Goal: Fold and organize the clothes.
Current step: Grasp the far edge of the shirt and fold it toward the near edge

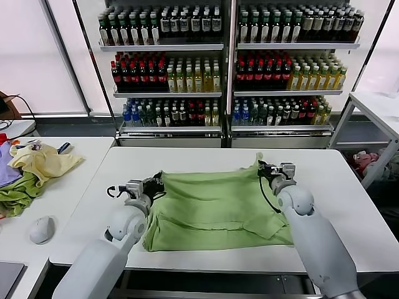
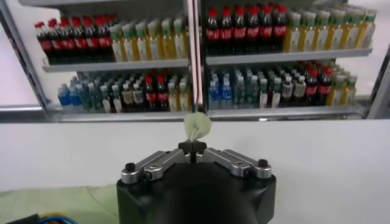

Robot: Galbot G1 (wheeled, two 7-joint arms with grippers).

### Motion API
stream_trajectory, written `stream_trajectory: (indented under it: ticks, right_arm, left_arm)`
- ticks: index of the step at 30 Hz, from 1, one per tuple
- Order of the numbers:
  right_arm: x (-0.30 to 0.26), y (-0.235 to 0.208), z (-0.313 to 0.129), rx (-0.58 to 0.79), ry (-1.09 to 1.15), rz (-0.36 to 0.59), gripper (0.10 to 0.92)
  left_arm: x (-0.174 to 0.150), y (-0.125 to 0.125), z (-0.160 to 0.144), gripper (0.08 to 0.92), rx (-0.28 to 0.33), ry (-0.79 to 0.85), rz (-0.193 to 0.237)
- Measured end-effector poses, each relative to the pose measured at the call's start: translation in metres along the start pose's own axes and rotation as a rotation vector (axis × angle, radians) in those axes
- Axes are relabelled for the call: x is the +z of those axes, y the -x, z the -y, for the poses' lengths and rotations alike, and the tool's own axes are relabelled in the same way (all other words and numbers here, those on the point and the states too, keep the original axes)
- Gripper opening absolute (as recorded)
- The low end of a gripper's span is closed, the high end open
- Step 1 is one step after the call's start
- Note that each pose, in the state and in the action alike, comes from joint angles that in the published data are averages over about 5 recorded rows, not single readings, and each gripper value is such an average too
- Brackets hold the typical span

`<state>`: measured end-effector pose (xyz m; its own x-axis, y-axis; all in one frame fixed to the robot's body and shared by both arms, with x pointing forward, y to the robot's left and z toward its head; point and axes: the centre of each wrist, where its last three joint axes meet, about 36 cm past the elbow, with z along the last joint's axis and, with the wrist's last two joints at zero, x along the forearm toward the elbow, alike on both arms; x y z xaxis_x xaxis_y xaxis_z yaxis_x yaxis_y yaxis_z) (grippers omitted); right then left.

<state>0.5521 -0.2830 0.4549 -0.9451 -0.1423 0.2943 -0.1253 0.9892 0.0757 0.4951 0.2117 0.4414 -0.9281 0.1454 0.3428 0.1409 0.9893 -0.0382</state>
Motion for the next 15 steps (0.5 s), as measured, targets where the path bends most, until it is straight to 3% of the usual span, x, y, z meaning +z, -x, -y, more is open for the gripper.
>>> stream_trajectory:
  ticks: [6, 15]
  right_arm:
    - [0.004, -0.045, 0.009, 0.007, 0.004, 0.029, 0.113]
    - [0.024, -0.104, 0.014, 0.039, 0.015, 0.025, 0.113]
  left_arm:
    - [0.005, -0.031, 0.007, 0.085, 0.028, -0.004, 0.016]
    - [0.02, -0.07, 0.019, 0.085, 0.064, 0.01, 0.003]
